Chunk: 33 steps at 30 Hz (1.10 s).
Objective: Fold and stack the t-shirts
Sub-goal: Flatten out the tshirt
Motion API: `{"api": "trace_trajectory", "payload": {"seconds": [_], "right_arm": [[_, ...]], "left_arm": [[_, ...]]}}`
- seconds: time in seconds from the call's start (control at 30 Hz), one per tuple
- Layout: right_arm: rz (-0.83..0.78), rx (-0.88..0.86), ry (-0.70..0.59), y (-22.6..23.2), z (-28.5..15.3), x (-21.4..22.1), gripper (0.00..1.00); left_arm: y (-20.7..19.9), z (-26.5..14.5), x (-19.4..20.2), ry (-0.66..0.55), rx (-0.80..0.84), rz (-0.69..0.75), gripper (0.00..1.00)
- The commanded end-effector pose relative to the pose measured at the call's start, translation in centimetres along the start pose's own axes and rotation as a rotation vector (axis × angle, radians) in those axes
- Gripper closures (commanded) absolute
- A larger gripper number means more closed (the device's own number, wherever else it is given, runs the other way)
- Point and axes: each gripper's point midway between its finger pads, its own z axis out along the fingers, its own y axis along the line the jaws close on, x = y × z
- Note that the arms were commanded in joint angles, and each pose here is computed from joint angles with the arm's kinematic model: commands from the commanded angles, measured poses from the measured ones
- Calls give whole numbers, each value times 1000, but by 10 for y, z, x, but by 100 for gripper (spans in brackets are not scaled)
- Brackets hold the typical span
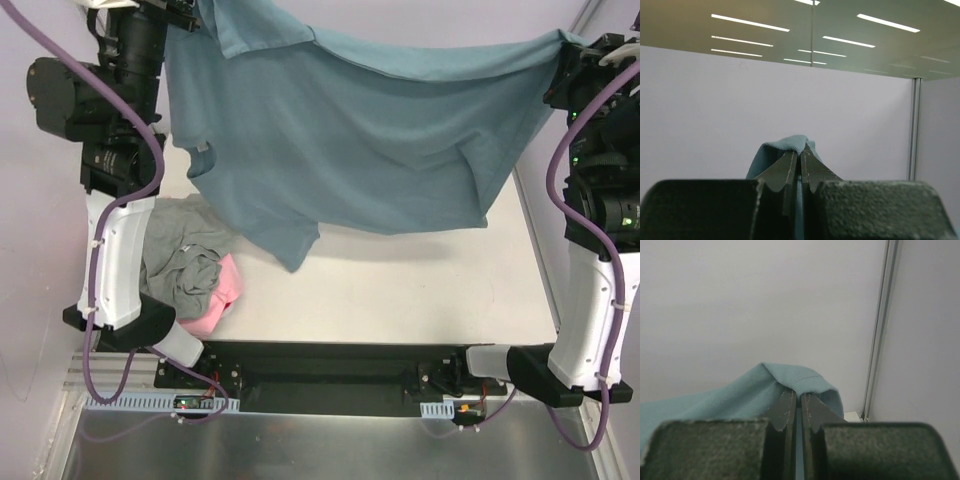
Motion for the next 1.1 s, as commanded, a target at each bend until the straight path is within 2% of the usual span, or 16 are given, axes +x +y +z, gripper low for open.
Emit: {"api": "trace_trajectory", "payload": {"seconds": [0.0, 0.4, 0.63, 0.93, 1.07], "right_arm": [[2, 21, -136, -5, 4, -37, 99], [13, -30, -135, 11, 30, -28, 99], [9, -23, -188, 5, 12, -51, 99], [17, -8, -170, 2, 6, -45, 99], [31, -20, -165, 3, 1, -46, 99]], "left_arm": [[1, 9, -38, -147, -8, 10, 100], [2, 17, -17, -121, -13, 16, 100], [2, 10, -40, -153, -15, 27, 100], [3, -11, -71, -162, -24, 34, 100], [5, -16, -70, -142, -33, 58, 100]]}}
